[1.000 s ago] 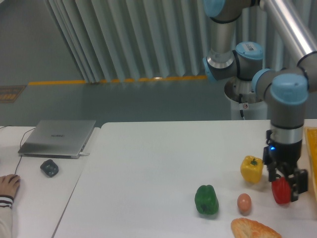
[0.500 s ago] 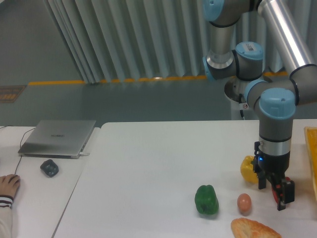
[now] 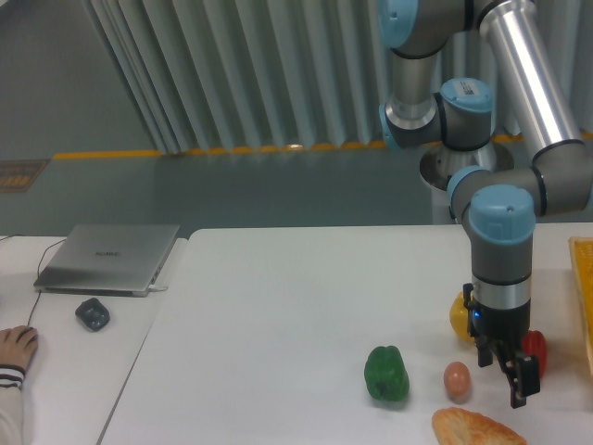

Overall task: Place the triangular bread in the basket
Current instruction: 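Move the open gripper past the red pepper down toward the triangular bread, then close the gripper on the triangular bread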

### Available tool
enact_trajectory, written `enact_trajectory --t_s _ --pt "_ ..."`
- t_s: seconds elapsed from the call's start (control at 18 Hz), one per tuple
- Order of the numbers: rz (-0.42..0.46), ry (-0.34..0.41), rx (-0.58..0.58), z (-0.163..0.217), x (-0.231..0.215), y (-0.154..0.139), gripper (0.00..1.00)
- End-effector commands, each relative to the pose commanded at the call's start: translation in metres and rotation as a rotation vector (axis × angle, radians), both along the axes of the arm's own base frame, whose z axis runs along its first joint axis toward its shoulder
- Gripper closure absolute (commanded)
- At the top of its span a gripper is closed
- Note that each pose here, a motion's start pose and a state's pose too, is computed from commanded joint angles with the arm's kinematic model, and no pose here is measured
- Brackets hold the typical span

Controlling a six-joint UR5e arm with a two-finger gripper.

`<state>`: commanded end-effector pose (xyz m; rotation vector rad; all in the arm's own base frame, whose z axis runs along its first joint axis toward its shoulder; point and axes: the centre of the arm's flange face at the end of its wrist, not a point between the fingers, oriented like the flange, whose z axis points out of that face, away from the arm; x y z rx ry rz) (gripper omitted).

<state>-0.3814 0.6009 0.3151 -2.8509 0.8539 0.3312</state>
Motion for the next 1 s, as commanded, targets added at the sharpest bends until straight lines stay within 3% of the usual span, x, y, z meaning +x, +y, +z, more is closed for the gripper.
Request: enact_trajectory --t_s 1.0 --pt "-0.031 0.026 0.039 -0.022 0.007 0.033 0.00"
